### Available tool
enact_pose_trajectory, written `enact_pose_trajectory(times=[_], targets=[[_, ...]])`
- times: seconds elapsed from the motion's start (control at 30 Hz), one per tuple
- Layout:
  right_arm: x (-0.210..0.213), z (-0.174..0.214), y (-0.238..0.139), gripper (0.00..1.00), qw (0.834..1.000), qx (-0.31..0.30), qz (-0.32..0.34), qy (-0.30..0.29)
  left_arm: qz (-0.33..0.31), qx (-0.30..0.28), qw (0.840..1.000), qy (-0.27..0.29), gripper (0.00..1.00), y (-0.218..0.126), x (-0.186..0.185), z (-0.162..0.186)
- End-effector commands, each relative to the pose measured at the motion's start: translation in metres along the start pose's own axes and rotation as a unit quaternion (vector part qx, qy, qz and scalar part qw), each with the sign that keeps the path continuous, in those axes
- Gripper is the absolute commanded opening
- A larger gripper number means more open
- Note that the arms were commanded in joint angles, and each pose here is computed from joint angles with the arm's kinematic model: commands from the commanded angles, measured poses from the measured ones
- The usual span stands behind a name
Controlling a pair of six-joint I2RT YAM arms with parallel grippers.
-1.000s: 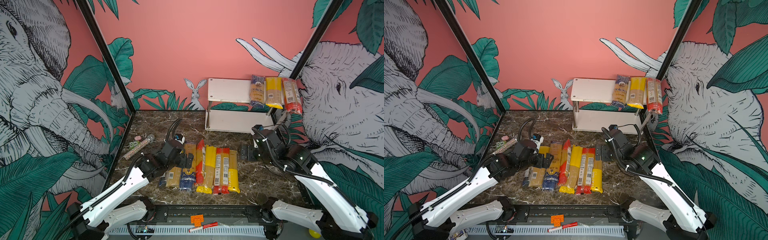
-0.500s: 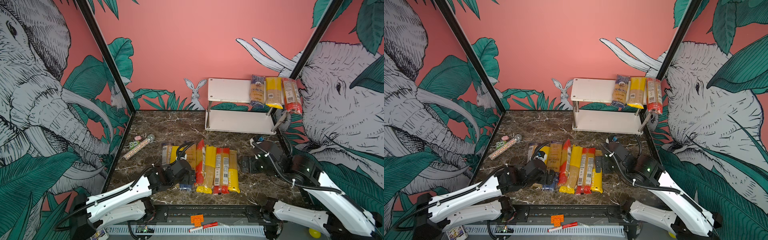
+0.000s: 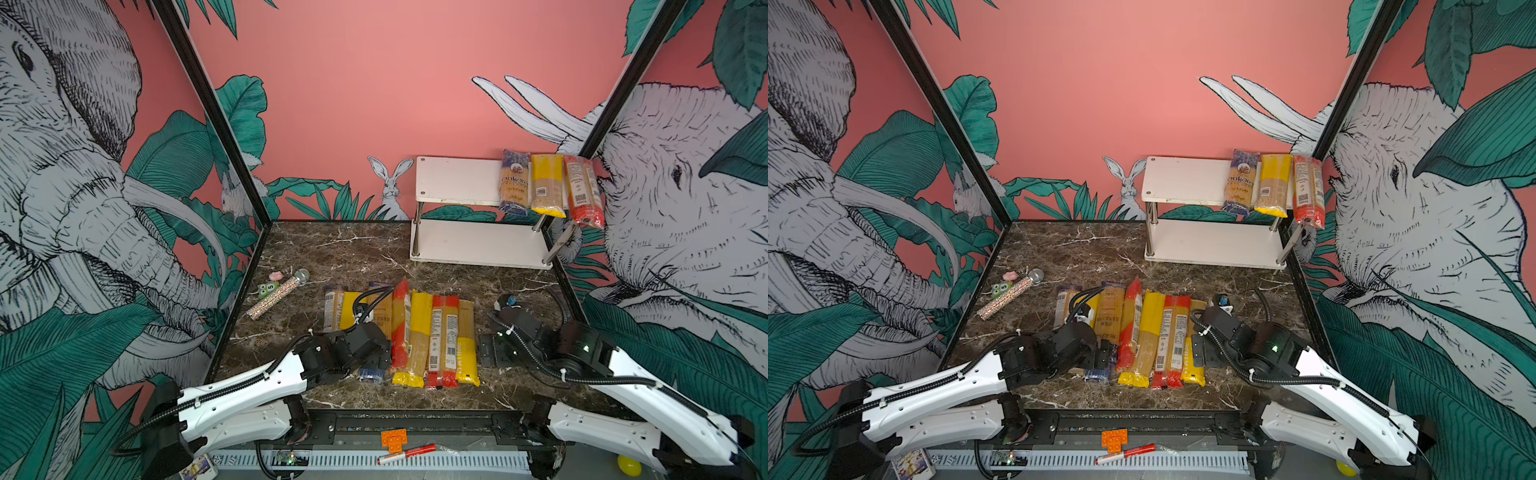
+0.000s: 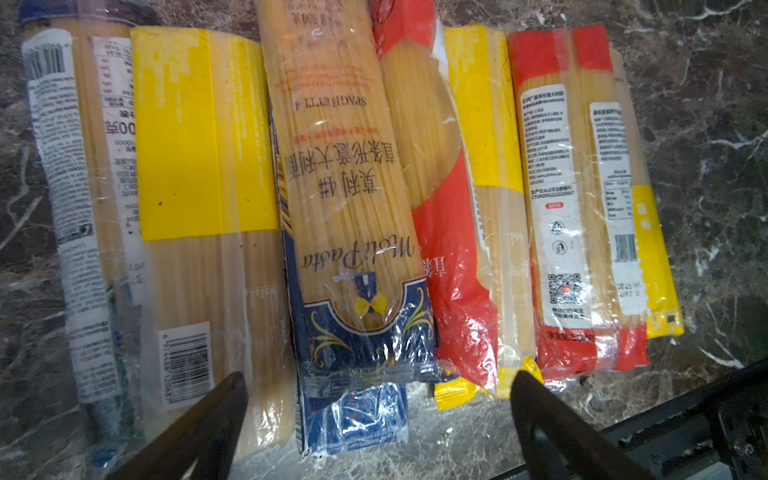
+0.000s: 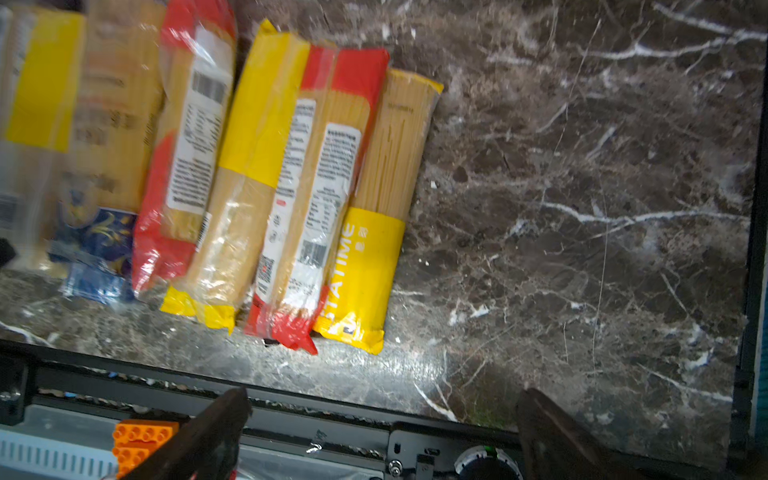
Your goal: Place and organize the pasta boxes and bags onto the shelf
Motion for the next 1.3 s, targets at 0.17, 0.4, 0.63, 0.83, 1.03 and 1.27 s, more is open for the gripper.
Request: enact_pose_trajectory(times=[0.17, 0.4, 0.63, 0.83, 1.03, 1.27], targets=[[0.011, 0.033, 0.049, 0.99, 0.999, 0.034, -0.010, 0.027, -0.006, -0.025, 1.000, 0.009, 0.99, -0.033, 0.005, -0.021], [0.050, 0.036, 0.080, 0.99, 0.999, 0.040, -0.009, 0.033, -0.007, -0.060, 0.994, 0.093, 0.99, -0.060, 0.004, -0.059], [0.097, 0.040, 0.111, 0.99, 0.997, 0.067, 0.048, -0.015, -0.007, -0.102, 0.990, 0.098, 0.99, -0.096, 0.032, -0.101], [0.102, 0.046, 0.136, 0.99, 0.992, 0.074, 0.097, -0.014, -0.020, -0.106, 0.987, 0.118, 0.99, -0.108, 0.038, -0.111], [0.092, 0.057, 0.158, 0.99, 0.985, 0.082, 0.149, -0.015, -0.026, -0.099, 0.985, 0.140, 1.00, -0.115, 0.041, -0.111], [0.081, 0.070, 0.177, 0.99, 0.980, 0.094, 0.174, -0.012, -0.024, -0.098, 0.984, 0.147, 0.99, -0.119, 0.043, -0.110]])
Point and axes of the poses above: each gripper's point midway between its finger pads, its own y axis out along the fingers, its own x axis along the line the jaws close on, z = x × y, the point moved 4 cm from there along -y, back along the fingers, and after that the axes turned 15 degrees about y, right-handed, at the moved point
